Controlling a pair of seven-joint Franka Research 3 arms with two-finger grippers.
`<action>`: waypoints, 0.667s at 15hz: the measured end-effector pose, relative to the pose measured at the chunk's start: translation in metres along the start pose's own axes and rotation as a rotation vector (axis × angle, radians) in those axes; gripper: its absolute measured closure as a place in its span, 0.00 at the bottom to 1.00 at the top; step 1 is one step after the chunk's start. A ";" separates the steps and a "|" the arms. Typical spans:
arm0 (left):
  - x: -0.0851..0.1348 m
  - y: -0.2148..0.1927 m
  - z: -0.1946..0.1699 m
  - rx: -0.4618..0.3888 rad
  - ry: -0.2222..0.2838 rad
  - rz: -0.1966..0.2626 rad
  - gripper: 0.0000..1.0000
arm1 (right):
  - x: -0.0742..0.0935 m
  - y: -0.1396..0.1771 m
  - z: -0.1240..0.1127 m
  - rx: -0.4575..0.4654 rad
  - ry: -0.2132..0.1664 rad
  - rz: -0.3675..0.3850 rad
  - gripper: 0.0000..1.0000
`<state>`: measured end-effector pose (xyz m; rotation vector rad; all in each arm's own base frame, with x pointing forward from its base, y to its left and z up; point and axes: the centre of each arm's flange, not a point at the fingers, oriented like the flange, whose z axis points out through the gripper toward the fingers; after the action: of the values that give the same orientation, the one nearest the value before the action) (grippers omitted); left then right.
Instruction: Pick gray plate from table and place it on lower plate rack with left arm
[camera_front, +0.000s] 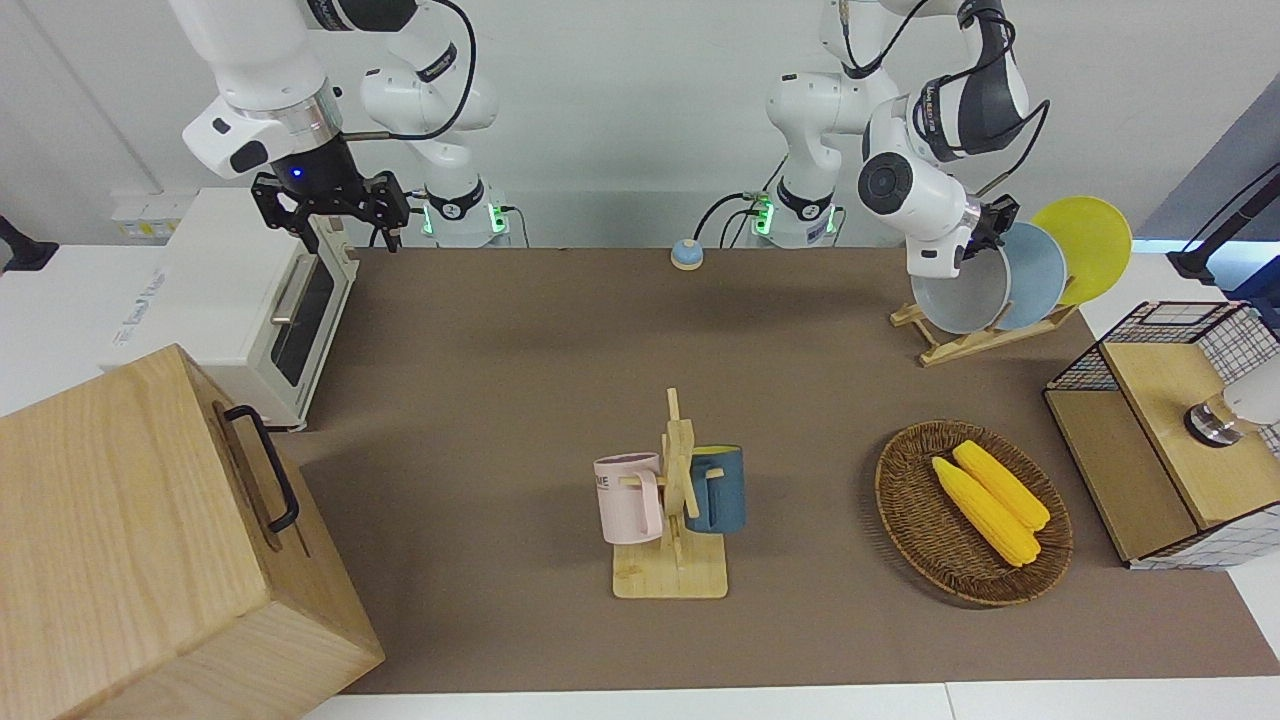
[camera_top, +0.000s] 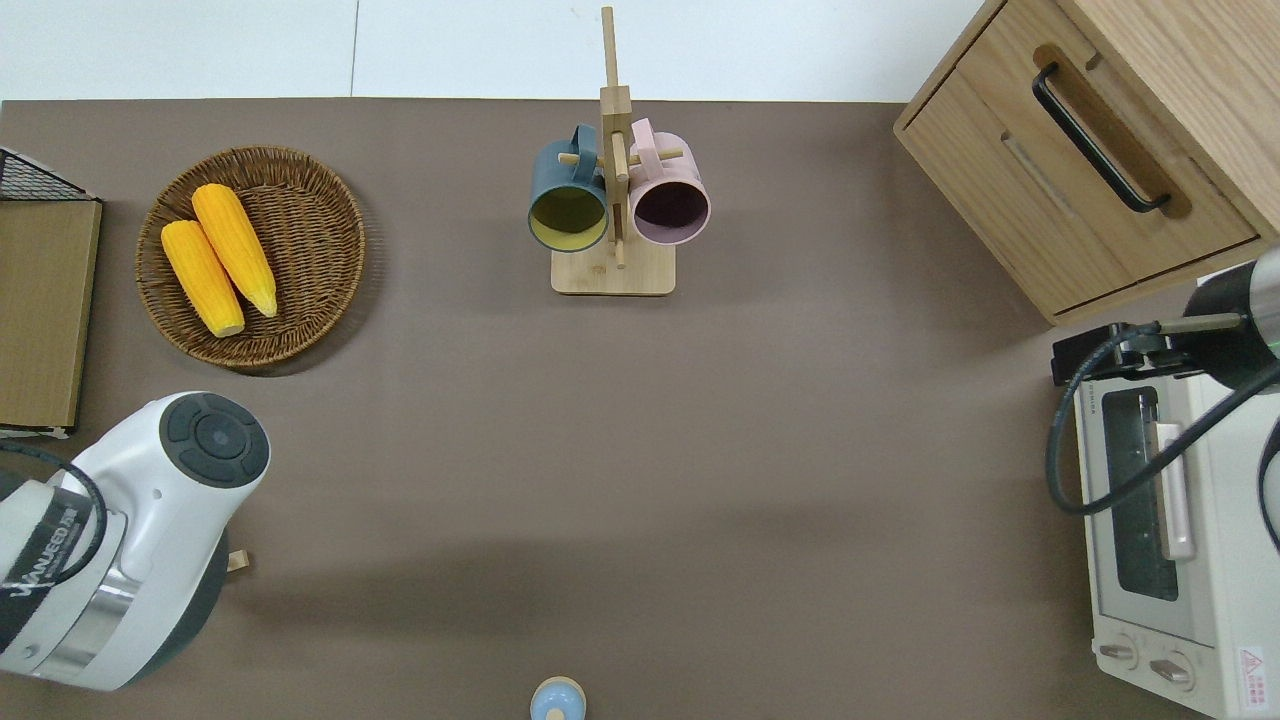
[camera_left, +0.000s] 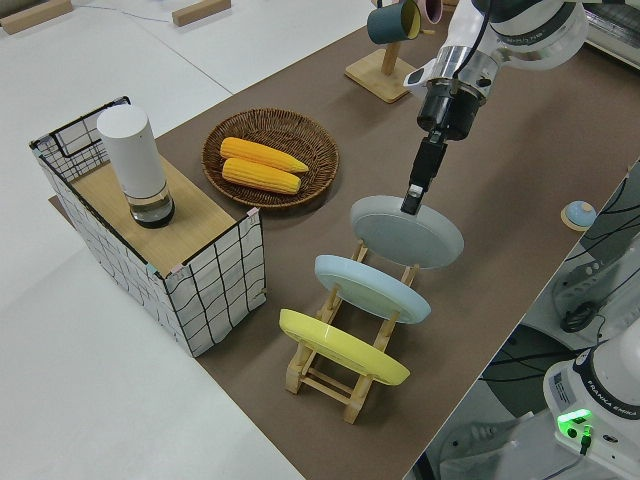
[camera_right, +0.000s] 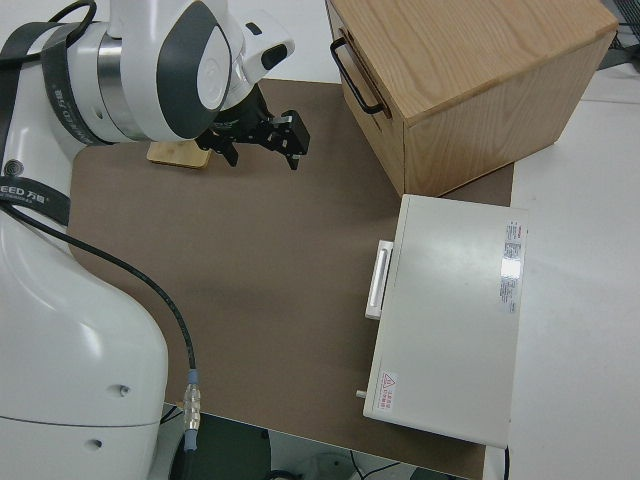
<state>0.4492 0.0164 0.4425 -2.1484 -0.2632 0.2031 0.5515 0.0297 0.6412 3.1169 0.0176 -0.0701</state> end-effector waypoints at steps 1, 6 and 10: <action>0.001 0.004 0.003 0.008 0.001 -0.008 0.99 | 0.000 0.000 0.000 0.000 0.000 0.000 0.01; 0.007 0.027 0.013 0.017 0.009 -0.026 0.99 | 0.000 0.000 0.000 0.000 0.000 0.000 0.01; 0.010 0.035 0.017 0.020 0.010 -0.021 0.99 | 0.000 0.000 0.000 0.000 0.000 0.000 0.01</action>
<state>0.4585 0.0136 0.4040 -2.1251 -0.2766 0.1817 0.5515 0.0297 0.6412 3.1169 0.0176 -0.0701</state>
